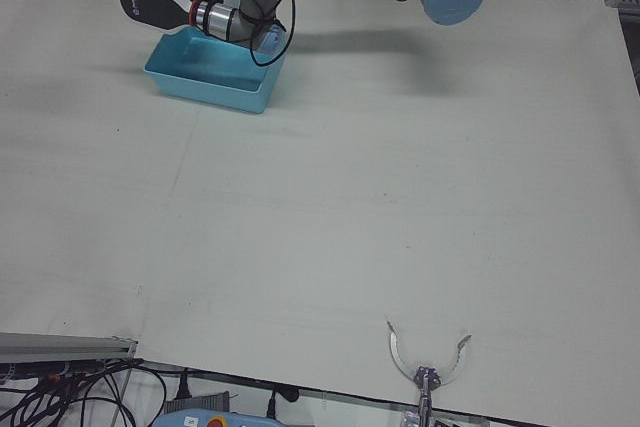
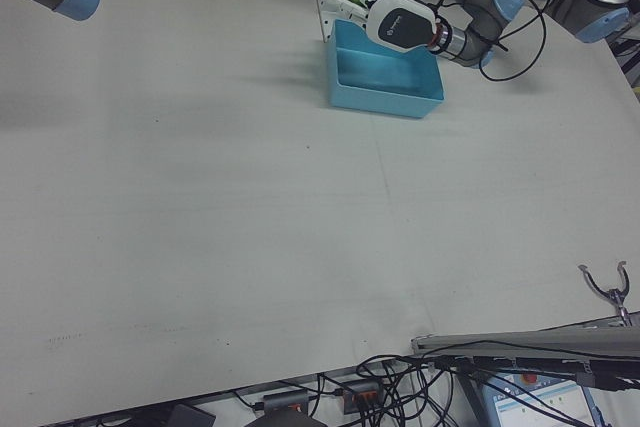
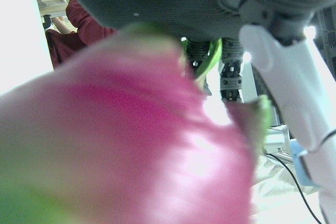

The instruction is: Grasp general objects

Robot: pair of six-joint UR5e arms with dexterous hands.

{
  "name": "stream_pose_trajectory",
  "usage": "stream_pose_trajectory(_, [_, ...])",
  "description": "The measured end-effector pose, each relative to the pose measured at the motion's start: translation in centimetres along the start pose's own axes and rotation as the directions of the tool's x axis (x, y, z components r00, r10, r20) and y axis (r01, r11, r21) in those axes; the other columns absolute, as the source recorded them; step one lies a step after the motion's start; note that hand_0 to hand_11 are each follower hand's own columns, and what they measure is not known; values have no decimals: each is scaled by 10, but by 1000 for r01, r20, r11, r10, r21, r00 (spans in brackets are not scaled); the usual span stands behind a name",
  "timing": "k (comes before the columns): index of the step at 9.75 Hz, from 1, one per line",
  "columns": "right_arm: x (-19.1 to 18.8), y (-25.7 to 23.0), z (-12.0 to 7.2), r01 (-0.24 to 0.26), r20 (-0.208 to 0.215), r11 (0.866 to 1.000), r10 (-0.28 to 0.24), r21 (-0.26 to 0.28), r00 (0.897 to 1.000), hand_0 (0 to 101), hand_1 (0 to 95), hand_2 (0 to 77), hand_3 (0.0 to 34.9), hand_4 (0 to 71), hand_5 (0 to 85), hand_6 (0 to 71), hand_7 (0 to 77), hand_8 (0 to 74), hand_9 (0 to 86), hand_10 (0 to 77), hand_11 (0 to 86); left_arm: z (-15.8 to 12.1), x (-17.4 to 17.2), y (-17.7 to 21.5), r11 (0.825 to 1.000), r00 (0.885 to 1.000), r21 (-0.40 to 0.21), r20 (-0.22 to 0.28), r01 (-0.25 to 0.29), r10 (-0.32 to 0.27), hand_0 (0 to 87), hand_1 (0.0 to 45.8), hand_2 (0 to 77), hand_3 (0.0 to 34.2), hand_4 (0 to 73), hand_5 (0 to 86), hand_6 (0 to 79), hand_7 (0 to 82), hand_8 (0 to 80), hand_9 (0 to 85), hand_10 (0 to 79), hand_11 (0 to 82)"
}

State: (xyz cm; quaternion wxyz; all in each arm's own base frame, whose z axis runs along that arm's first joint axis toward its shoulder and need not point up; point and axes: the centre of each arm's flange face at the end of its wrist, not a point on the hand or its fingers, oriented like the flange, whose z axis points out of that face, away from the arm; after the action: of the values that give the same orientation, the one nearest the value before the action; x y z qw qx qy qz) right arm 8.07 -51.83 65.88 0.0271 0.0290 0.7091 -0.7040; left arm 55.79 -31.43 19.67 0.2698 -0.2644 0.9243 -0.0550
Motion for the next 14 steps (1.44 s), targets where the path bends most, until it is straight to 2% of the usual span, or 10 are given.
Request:
stream_pose_trajectory(1, [0, 0, 0, 0, 0, 1000, 0, 0, 1000, 0, 60, 16, 0, 0, 0, 0, 0, 0, 11, 0, 11, 0, -1, -1, 1000, 1000, 3, 3, 3, -3, 497, 0, 65, 0, 376, 235, 436, 584, 33, 0, 398, 213])
stream_pose_trajectory(2, [0, 0, 0, 0, 0, 1000, 0, 0, 1000, 0, 60, 16, 0, 0, 0, 0, 0, 0, 11, 0, 5, -2, -1, -4, 1000, 1000, 8, 7, 2, -2, 488, 0, 87, 0, 262, 245, 344, 502, 27, 5, 147, 180])
stream_pose_trajectory(3, [0, 0, 0, 0, 0, 1000, 0, 0, 1000, 0, 60, 16, 0, 0, 0, 0, 0, 0, 11, 0, 5, -5, 1, -7, 1000, 1000, 16, 11, 1, -1, 486, 0, 114, 0, 120, 278, 213, 398, 22, 93, 120, 218])
stream_pose_trajectory(4, [0, 0, 0, 0, 0, 1000, 0, 0, 1000, 1, 60, 16, 0, 0, 0, 0, 0, 0, 11, 0, 11, -10, 2, -14, 999, 1000, 32, 19, -4, 4, 486, 0, 125, 0, 87, 322, 213, 398, 22, 93, 120, 218])
stream_pose_trajectory(5, [0, 0, 0, 0, 0, 1000, 0, 0, 1000, 0, 60, 16, 0, 0, 0, 0, 0, 0, 11, 0, 11, -18, 2, -27, 998, 999, 59, 32, -11, 9, 484, 0, 131, 0, 60, 371, 142, 349, 16, 196, 235, 365])
stream_pose_trajectory(9, [0, 0, 0, 0, 0, 1000, 0, 0, 1000, 0, 60, 16, 0, 0, 0, 0, 0, 0, 11, 0, 11, -107, 49, -110, 961, 991, 254, 106, -111, 87, 483, 0, 185, 0, 311, 562, 404, 611, 349, 458, 485, 638])
stream_pose_trajectory(10, [0, 0, 0, 0, 0, 1000, 0, 1, 1000, 0, 60, 16, 0, 0, 0, 0, 0, 0, 11, 0, 11, -153, 93, -140, 924, 983, 343, 127, -170, 133, 483, 5, 273, 0, 404, 649, 502, 693, 436, 556, 584, 704])
stream_pose_trajectory(11, [0, -1, 0, 1, 0, 1000, -1, 1, 1000, 1, 60, 16, 0, 0, 0, 0, 0, 0, 11, 0, 5, -201, 136, -169, 876, 974, 429, 145, -222, 176, 483, 22, 404, 0, 622, 704, 704, 704, 535, 654, 687, 704])
stream_pose_trajectory(12, [0, -1, -1, 1, 0, 1000, -1, 1, 1000, 1, 60, 16, 0, 0, 0, 0, 0, 0, 11, 0, 5, -253, 183, -196, 815, 963, 513, 157, -270, 220, 483, 22, 480, 0, 698, 704, 704, 704, 704, 709, 698, 704])
stream_pose_trajectory(14, [0, 0, 0, 0, 0, 1000, 0, 1, 1000, 0, 60, 16, 0, 0, 0, 0, 0, 0, 11, 0, 5, -350, 289, -229, 684, 931, 639, 162, -352, 328, 461, 27, 600, 0, 698, 698, 704, 704, 704, 764, 698, 704])
